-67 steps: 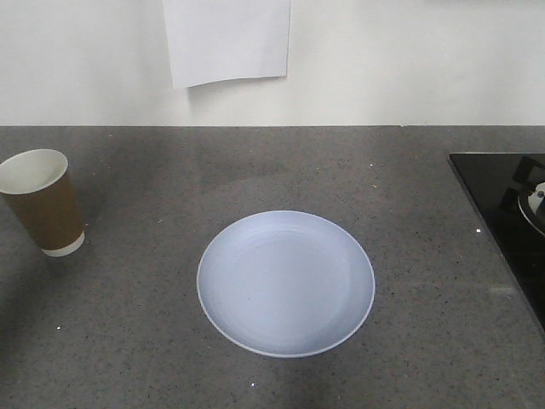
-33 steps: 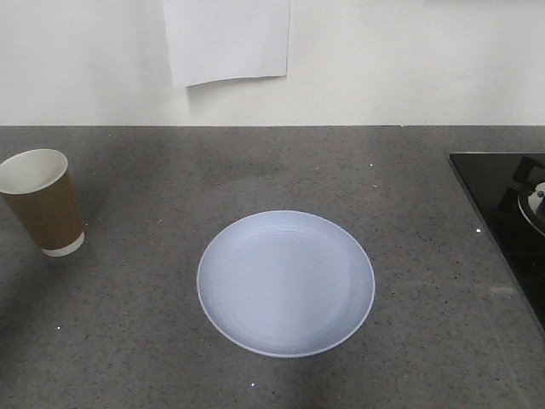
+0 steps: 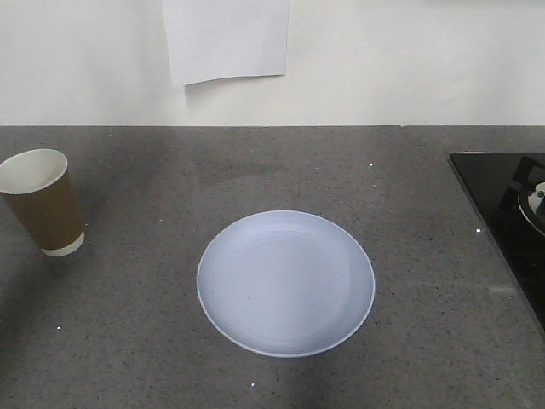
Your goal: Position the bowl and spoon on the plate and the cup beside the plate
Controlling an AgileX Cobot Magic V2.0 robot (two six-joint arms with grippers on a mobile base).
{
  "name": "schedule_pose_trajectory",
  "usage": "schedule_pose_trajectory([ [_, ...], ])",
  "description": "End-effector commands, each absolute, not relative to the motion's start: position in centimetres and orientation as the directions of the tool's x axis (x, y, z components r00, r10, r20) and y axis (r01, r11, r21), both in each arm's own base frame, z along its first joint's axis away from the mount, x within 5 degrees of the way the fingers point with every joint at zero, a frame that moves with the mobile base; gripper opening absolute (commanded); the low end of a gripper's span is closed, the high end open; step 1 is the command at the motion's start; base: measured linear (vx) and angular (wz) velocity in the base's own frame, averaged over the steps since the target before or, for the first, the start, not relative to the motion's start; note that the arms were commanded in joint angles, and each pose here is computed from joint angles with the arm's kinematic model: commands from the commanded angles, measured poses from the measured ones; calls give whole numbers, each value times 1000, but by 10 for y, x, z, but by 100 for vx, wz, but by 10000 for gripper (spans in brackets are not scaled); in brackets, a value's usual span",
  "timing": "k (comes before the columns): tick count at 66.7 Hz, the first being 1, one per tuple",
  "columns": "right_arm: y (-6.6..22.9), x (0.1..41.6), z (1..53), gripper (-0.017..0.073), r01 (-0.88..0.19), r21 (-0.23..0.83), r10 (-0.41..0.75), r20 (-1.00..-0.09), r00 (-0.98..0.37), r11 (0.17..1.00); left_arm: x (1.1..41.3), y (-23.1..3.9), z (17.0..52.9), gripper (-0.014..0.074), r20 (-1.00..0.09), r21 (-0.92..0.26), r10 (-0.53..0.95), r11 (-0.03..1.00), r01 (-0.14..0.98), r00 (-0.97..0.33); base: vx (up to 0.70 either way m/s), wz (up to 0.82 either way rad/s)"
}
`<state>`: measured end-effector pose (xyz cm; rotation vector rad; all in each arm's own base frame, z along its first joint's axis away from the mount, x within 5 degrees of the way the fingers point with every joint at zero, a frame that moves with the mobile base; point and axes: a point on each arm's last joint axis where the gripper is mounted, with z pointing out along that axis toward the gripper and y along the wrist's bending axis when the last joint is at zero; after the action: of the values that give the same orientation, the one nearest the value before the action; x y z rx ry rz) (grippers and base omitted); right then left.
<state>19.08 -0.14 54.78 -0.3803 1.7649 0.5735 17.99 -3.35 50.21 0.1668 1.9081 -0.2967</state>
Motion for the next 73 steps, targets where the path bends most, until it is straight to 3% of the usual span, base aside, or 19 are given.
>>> schedule_pose_trajectory([
  [1,6,179,560,-5,-576,163,50,-977,-208,801,175,-34,517,-6,-963,-132,-59,954,268,-263,0,0],
  [33,3,183,565,-6,-552,165,88,-983,-163,817,175,-34,517,-6,-964,-132,-61,954,268,-257,0,0],
  [50,11,213,554,-6,-711,251,134,-967,-218,657,175,-34,517,-6,-965,-132,-61,954,268,-257,0,0],
  [61,49,256,520,-6,-773,300,7,-934,-358,559,175,-34,517,-6,-964,-132,-61,954,268,-258,0,0],
  [73,107,303,458,-6,-807,325,-243,-839,-487,494,175,-34,517,-6,-964,-132,-61,954,268,-258,0,0],
])
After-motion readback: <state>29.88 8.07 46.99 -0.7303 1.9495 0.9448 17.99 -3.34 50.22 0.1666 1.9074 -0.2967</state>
